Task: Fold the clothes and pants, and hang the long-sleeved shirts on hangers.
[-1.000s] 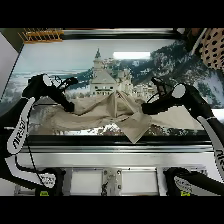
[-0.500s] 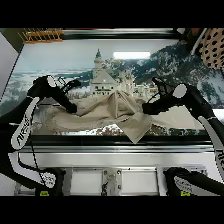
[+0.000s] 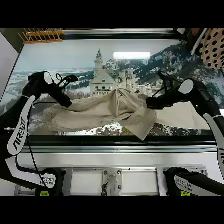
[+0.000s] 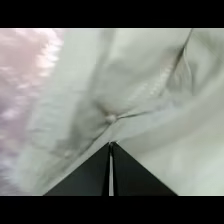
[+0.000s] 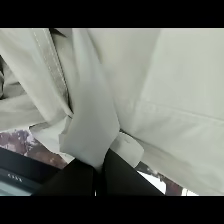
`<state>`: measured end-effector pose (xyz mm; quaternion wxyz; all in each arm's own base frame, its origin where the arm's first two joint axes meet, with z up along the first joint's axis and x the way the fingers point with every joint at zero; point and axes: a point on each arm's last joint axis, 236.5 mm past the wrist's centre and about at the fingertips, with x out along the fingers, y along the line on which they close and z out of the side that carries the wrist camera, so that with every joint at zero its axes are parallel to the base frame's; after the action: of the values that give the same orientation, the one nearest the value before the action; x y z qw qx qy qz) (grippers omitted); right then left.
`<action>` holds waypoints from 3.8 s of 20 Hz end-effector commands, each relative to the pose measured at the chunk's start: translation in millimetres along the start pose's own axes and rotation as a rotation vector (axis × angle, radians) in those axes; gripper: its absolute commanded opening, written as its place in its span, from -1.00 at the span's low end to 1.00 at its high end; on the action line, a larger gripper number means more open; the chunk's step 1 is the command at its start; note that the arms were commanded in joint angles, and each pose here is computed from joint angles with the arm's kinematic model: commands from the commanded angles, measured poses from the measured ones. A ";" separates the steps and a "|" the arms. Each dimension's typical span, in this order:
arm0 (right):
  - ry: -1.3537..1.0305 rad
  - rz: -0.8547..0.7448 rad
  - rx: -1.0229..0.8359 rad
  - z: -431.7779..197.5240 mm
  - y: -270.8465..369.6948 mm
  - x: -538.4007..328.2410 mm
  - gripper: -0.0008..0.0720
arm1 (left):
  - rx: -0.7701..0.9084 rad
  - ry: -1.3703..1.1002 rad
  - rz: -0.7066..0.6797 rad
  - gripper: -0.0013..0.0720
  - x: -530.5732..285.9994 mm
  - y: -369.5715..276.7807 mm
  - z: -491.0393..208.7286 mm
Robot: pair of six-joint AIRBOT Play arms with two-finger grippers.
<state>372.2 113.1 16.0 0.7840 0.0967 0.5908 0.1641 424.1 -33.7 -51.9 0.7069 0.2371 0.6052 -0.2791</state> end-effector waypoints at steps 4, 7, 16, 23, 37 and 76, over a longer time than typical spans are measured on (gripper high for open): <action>-0.208 -0.102 -0.074 67.5 -11.6 -65.2 -0.96 | -0.043 -0.273 0.306 -0.95 -117.9 67.6 72.2; -0.358 -0.170 -0.105 102.1 -20.3 -99.9 -0.96 | -0.050 -0.429 0.448 -0.95 -188.4 84.7 104.5; -0.181 -0.331 -0.188 55.4 -49.7 -121.5 -0.96 | -0.114 -0.396 0.526 -0.95 -239.4 44.8 64.4; 0.178 -0.289 -0.133 -75.7 -67.3 -62.5 -0.96 | -0.314 0.155 0.053 0.91 -32.2 -103.1 -129.4; 0.206 -0.242 -0.107 -87.6 -60.1 -51.5 -0.96 | -1.606 -0.422 -0.157 0.91 -6.2 13.1 -135.0; 0.104 -0.258 0.681 -120.0 -184.1 -61.9 0.79 | -1.247 -0.363 -0.045 -0.95 -1.6 -44.4 -117.5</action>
<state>308.4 -76.6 8.7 0.7468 0.1491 0.6436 -0.0770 312.3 13.7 -67.5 0.7957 -0.2836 0.5301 0.0740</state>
